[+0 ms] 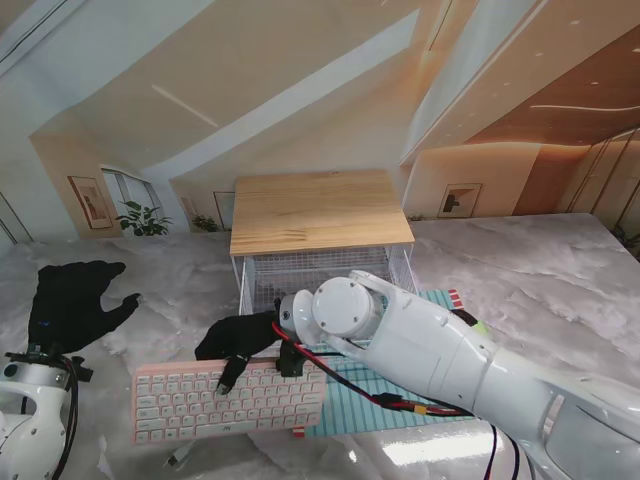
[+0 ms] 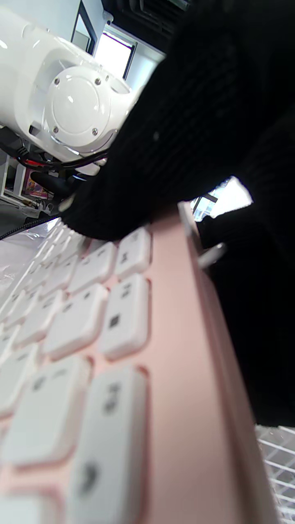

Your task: Unroll the mouse pad and set up the keyboard and mouse from the tabletop organizer

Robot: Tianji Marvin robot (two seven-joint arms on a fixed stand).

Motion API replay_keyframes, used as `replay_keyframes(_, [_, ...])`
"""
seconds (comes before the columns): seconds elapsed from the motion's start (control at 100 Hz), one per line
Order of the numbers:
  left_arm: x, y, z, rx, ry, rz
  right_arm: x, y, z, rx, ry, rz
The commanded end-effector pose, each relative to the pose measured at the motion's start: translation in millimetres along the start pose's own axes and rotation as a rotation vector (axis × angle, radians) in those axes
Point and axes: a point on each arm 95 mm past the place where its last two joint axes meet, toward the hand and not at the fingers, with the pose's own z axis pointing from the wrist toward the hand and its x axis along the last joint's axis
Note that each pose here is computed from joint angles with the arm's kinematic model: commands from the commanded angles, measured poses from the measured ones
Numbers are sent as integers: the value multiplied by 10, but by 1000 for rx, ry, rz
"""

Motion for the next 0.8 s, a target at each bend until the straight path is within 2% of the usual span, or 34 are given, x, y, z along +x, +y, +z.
replay_keyframes(0.0, [48,-3,5,-12,10,-4,56,-49,97,29,5,-22])
replay_keyframes(0.4, [54,-7,23,-13,10,-6,-52,-161,291,43,-63,-18])
replay_keyframes(0.79, [65,10,36,-15,9,-11,-94,-243,372,45,-98,-14])
